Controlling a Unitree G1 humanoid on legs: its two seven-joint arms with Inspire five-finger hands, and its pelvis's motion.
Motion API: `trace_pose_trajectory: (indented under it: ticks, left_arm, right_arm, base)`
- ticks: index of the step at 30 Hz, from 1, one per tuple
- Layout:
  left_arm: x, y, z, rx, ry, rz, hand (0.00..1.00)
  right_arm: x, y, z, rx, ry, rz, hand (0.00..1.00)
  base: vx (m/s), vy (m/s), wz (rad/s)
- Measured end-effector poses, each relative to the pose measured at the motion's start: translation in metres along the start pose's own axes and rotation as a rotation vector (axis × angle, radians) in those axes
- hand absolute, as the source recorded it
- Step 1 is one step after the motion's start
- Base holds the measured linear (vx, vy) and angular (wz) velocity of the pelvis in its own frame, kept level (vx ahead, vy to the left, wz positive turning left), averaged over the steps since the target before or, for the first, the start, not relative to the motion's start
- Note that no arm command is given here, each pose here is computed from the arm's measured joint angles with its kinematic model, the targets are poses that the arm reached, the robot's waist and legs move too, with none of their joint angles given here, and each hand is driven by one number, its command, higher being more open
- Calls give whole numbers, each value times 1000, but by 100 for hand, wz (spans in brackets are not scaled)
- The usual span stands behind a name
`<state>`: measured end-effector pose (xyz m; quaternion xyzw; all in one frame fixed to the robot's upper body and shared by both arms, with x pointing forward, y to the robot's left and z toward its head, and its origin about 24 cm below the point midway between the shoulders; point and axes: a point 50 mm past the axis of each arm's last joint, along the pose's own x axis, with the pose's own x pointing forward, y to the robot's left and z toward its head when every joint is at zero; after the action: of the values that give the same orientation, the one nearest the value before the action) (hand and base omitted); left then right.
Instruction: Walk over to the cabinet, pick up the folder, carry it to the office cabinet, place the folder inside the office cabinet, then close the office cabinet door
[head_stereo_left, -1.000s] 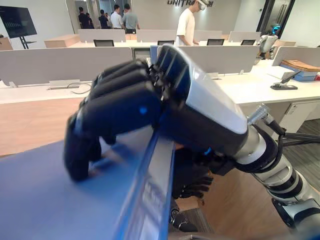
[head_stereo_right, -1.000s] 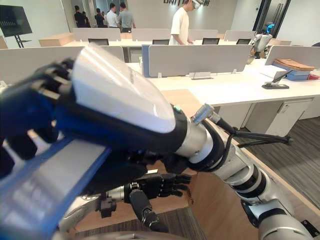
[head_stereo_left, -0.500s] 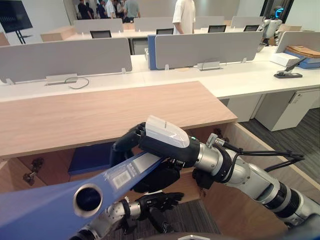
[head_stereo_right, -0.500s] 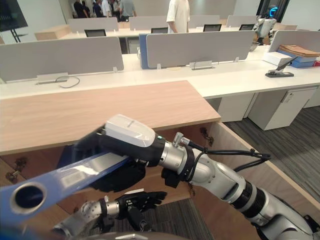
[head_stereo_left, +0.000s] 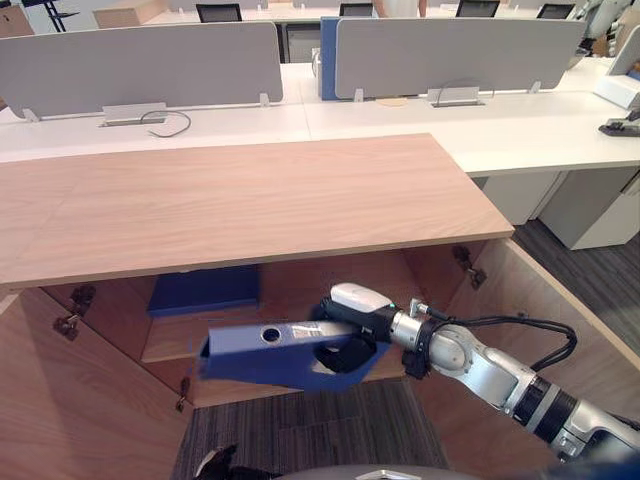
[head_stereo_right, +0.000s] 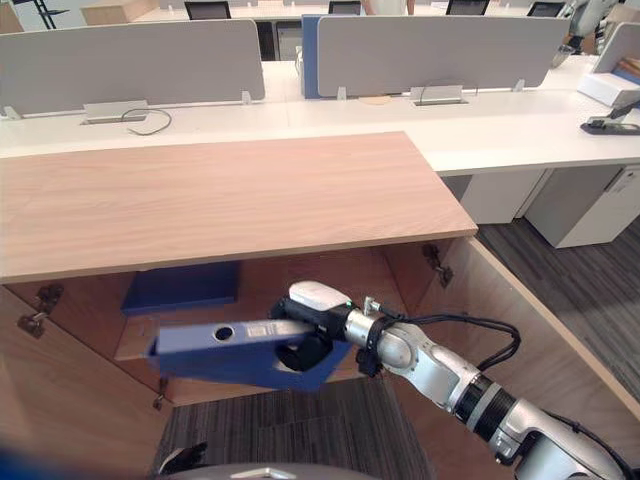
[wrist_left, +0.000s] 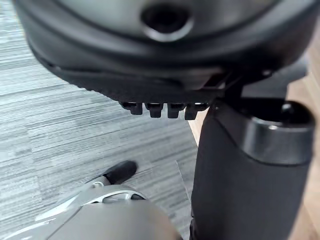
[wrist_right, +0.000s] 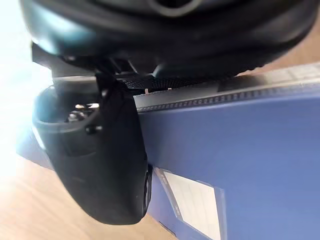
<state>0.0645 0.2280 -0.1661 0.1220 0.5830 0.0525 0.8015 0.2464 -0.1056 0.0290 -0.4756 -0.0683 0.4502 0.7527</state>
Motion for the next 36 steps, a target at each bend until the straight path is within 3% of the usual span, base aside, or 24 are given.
trace_pose_trajectory:
  ticks: [4,7,10,12,16,19,23,30,36]
  left_arm:
    - [-1,-5,-3,-110,12,15,100]
    - [-1,-7,-7,-211,30,33,100]
    - [-2,-12,-11,-332,54,40,100]
    - [-3,-12,-13,-408,70,47,100]
    - [-3,-11,-13,-544,87,88,100]
    - [0,-8,8,-630,31,104,100]
    - [2,-4,35,-840,-42,120,100]
    - [2,-4,32,-1357,24,168,100]
    - [1,7,23,-1545,37,226,100]
  right_arm:
    - [-1,16,-31,-44,159,58,0]
    - [-2,24,-54,89,307,-13,0]
    - [-3,24,-77,508,440,-251,0]
    - [-3,18,-85,910,448,-523,0]
    - [7,4,-79,1501,272,-832,0]
    - [14,-21,-66,1747,50,-962,0]
    - [33,-67,-27,1981,-351,-982,0]
    - [28,-138,8,2006,-756,-1037,0]
    - [14,-176,12,1980,-837,-1096,0]
  base:
    - [-80,-5,2]
    - [-34,-15,13]
    - [5,-9,11]
    - [40,-9,6]
    - [36,-8,-5]
    - [-85,-27,5]
    - [-141,-40,-3]
    - [-206,32,-5]
    - [-186,99,16]
